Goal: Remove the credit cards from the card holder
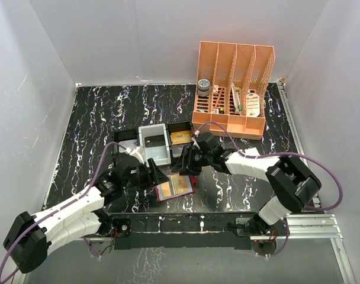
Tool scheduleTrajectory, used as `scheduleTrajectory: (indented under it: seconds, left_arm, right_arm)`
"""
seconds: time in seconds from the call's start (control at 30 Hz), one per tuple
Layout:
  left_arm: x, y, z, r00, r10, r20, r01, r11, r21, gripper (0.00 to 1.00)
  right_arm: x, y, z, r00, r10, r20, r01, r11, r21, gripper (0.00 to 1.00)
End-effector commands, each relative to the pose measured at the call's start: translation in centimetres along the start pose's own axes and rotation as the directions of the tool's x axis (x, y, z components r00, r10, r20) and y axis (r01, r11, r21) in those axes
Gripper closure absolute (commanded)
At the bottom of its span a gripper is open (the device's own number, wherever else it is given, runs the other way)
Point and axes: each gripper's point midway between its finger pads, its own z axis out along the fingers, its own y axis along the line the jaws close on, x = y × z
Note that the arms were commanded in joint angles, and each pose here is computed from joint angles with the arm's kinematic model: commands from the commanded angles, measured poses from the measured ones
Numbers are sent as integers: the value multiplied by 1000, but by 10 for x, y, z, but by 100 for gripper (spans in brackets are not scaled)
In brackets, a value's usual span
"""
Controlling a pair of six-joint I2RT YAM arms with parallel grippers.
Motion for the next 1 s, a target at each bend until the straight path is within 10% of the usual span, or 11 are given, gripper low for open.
scheduleTrajectory:
  seconds: [0.0,0.97]
  left_arm:
    - [3,16,3,999,-36,-9,36,996,-85,40]
    - [27,52,34,985,-59,-165,16,967,-253,71]
  right_arm:
    - [7,13,11,999,-24,-31,22,997,-78,56]
    - [30,-37,39,992,41,-120,-39,999,19,70]
